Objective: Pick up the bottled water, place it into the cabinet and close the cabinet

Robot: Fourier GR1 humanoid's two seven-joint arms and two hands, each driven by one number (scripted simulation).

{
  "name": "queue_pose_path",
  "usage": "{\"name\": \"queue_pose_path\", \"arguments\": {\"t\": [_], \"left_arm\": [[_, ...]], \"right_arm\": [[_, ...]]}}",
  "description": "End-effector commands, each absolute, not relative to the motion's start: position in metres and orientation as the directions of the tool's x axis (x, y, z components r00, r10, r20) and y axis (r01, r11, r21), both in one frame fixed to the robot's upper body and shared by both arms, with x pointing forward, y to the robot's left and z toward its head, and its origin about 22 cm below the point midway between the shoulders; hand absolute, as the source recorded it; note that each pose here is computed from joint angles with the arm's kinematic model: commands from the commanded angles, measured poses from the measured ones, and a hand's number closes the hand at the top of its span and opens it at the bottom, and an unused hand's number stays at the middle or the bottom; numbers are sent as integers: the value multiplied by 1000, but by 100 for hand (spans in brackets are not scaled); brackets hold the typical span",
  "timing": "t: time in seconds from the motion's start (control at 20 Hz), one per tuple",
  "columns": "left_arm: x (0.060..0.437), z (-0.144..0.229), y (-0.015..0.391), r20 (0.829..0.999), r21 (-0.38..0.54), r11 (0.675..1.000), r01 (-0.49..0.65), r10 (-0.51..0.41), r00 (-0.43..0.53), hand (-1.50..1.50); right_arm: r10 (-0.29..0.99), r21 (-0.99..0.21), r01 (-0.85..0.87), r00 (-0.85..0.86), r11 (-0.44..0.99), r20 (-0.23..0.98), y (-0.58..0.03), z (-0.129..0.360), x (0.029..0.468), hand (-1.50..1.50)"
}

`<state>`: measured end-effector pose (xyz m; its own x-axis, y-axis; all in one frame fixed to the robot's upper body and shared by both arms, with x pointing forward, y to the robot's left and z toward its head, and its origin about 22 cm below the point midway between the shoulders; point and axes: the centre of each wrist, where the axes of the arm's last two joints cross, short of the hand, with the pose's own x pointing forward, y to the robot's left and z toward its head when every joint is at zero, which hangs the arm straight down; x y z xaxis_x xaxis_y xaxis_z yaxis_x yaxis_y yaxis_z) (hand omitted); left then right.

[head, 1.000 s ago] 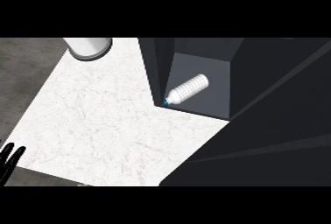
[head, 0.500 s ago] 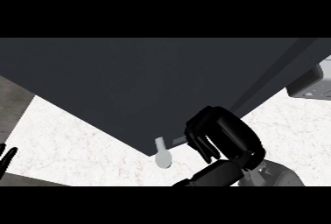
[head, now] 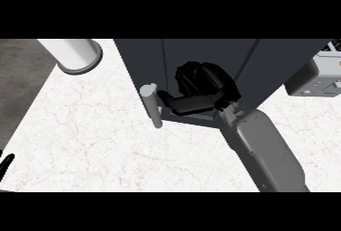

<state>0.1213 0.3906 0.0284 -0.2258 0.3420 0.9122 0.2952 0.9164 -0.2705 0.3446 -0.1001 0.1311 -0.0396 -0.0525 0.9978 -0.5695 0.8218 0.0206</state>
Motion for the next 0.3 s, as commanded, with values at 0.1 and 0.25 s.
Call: {"name": "queue_pose_path", "arguments": {"t": [0.1,0.25], "left_arm": [[122,28,388,893,-296,902,315,378,-242,-150],[124,29,390,896,-287,907,307,368,-250,-150]], "right_arm": [[-46,26,-511,-26,859,999,-81,145,381,150],[-46,22,-504,-35,863,998,-82,146,387,150]]}}
